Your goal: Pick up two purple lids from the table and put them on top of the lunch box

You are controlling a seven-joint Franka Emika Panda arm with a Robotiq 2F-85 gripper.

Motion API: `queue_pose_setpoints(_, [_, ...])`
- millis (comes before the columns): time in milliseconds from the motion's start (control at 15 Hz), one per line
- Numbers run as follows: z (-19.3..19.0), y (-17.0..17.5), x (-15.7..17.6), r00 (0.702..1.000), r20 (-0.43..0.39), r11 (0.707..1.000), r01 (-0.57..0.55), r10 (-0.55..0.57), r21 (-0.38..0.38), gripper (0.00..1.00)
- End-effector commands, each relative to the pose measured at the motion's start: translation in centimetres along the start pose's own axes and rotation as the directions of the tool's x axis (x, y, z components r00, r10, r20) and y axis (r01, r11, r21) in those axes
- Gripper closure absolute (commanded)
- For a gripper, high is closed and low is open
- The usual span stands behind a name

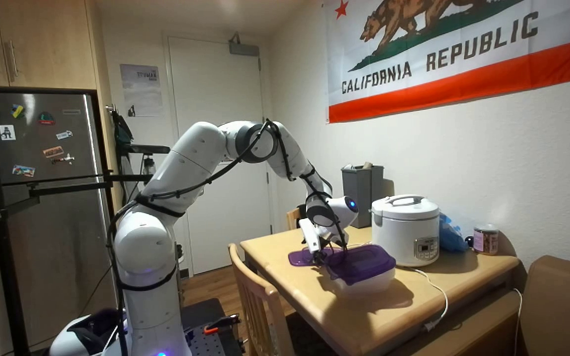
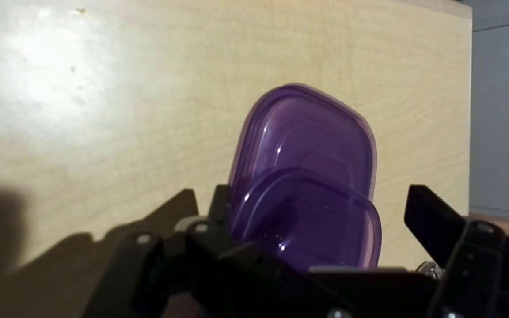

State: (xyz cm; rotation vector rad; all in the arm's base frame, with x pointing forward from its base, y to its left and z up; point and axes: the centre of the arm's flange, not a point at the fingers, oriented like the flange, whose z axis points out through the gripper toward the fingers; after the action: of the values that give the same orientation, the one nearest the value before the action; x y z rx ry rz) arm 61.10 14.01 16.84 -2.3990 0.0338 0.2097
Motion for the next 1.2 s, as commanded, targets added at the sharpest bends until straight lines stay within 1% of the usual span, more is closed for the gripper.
queue_pose_setpoints(0, [0.1,-0.5,-0.2,0.997,-0.044,0.998,-0.055,0.056,0.015,0.00])
queue_pose_setpoints(267, [-0.1,-1.6,-0.7,0.996,-0.038,0.997,-0.075,0.075,-0.013,0.00])
queue_pose_setpoints(600, [-0.4,-3.4,-2.5,0.991,-0.038,0.991,-0.133,0.132,-0.017,0.00])
queue_pose_setpoints(933, [-0.5,-4.7,-4.5,0.977,-0.055,0.976,-0.209,0.206,-0.060,0.00])
queue_pose_setpoints(1133, [-0.1,-4.8,-4.8,0.968,-0.077,0.965,-0.247,0.240,-0.087,0.00])
